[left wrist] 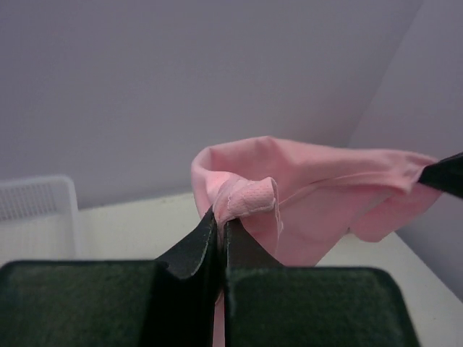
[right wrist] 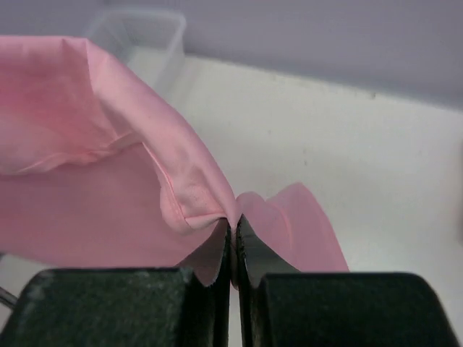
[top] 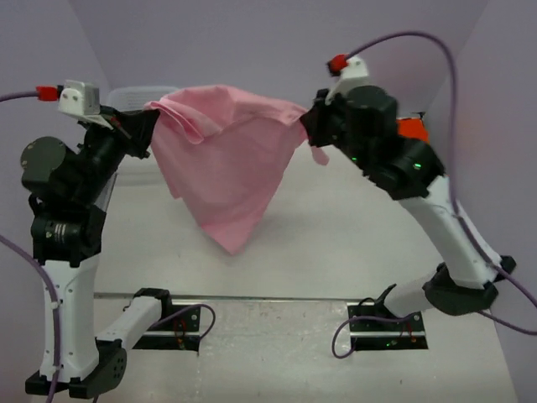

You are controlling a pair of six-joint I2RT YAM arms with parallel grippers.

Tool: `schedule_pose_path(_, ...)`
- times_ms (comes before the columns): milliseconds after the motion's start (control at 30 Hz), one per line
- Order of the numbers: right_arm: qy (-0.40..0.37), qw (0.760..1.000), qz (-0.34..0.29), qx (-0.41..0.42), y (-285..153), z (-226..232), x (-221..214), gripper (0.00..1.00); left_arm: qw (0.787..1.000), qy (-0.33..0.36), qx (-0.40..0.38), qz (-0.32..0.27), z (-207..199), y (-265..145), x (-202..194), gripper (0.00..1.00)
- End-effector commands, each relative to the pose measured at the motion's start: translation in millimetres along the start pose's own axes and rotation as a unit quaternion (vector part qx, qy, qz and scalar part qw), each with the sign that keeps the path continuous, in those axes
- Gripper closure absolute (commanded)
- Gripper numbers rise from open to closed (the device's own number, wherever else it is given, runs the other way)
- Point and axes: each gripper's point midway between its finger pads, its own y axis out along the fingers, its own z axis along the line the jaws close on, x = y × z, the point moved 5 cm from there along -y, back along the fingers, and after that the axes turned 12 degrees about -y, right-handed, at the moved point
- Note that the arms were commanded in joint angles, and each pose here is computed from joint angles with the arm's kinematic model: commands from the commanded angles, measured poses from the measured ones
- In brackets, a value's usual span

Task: Fold and stack the t-shirts
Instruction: Flatten out the tshirt

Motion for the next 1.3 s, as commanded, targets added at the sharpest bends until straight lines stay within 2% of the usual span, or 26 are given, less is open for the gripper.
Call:
schedule_pose_path(0,-0.030,0.998,-0.055,-0.019,-105,-37,40,1.00,0.995,0.051,-0.073,-0.051,-46,-41,42,1.00)
schedule_pose_path(33,-0.032,0.998,-0.054,-0.012,-119,-39,40,1.00,0.992,0.062,-0.090,-0.067,-59,-55,54,1.00)
schedule_pose_path(67,-0.025,0.996,-0.083,0.015,-145,-40,49,1.00,0.991,0.066,-0.097,-0.070,-64,-62,56,1.00)
schedule_pose_path(167,-0.017,0.994,-0.097,0.051,-181,-40,45,1.00,0.985,0.085,-0.112,-0.097,-82,-89,71,1.00)
schedule_pose_path(300,-0.001,0.992,-0.077,0.097,-202,-31,28,1.00,0.982,0.091,-0.115,-0.118,-93,-103,85,1.00)
schedule_pose_path(400,0.006,0.991,-0.053,0.122,-203,-22,9,1.00,0.983,0.089,-0.105,-0.119,-89,-94,91,1.00)
schedule_pose_path(500,0.014,0.994,-0.019,0.108,-192,-20,-9,1.00,0.988,0.076,-0.085,-0.108,-76,-69,89,1.00)
schedule_pose_path(600,0.025,0.996,0.018,0.089,-172,-16,-32,1.00,0.993,0.058,-0.073,-0.071,-54,-27,71,1.00)
schedule_pose_path(733,0.034,0.996,0.073,0.027,-135,-12,-66,1.00,0.998,0.021,-0.041,0.044,4,57,6,1.00)
schedule_pose_path(767,0.035,0.994,0.098,-0.014,-117,-16,-80,1.00,0.997,0.022,-0.040,0.057,14,71,-5,1.00)
schedule_pose_path(800,0.035,0.992,0.116,-0.026,-107,-17,-87,1.00,0.995,0.007,-0.021,0.099,38,95,-36,1.00)
schedule_pose_path(833,0.035,0.987,0.147,-0.054,-86,-20,-102,1.00,0.994,0.008,-0.019,0.103,49,110,-46,1.00)
schedule_pose_path(867,0.035,0.985,0.156,-0.068,-75,-23,-108,1.00,0.993,0.007,-0.011,0.119,60,121,-58,1.00)
schedule_pose_path(900,0.042,0.984,0.157,-0.074,-61,-23,-112,1.00,0.988,-0.013,0.015,0.151,87,140,-81,1.00)
schedule_pose_path(967,0.047,0.976,0.188,-0.103,-29,-35,-131,1.00,0.988,-0.027,0.043,0.144,111,160,-90,1.00)
schedule_pose_path(1000,0.051,0.975,0.184,-0.113,-16,-38,-133,1.00,0.982,-0.036,0.072,0.171,131,177,-115,1.00)
schedule_pose_path(1067,0.051,0.963,0.215,-0.153,12,-53,-150,1.00,0.981,-0.046,0.082,0.169,141,195,-118,1.00)
schedule_pose_path(1100,0.053,0.960,0.217,-0.171,19,-59,-151,1.00,0.978,-0.051,0.087,0.183,148,205,-137,1.00)
schedule_pose_path(1167,0.065,0.954,0.220,-0.194,35,-75,-153,1.00,0.980,-0.047,0.088,0.171,154,221,-146,1.00)
schedule_pose_path(1267,0.078,0.943,0.230,-0.229,54,-97,-157,1.00,0.982,-0.017,0.069,0.173,153,248,-157,1.00)
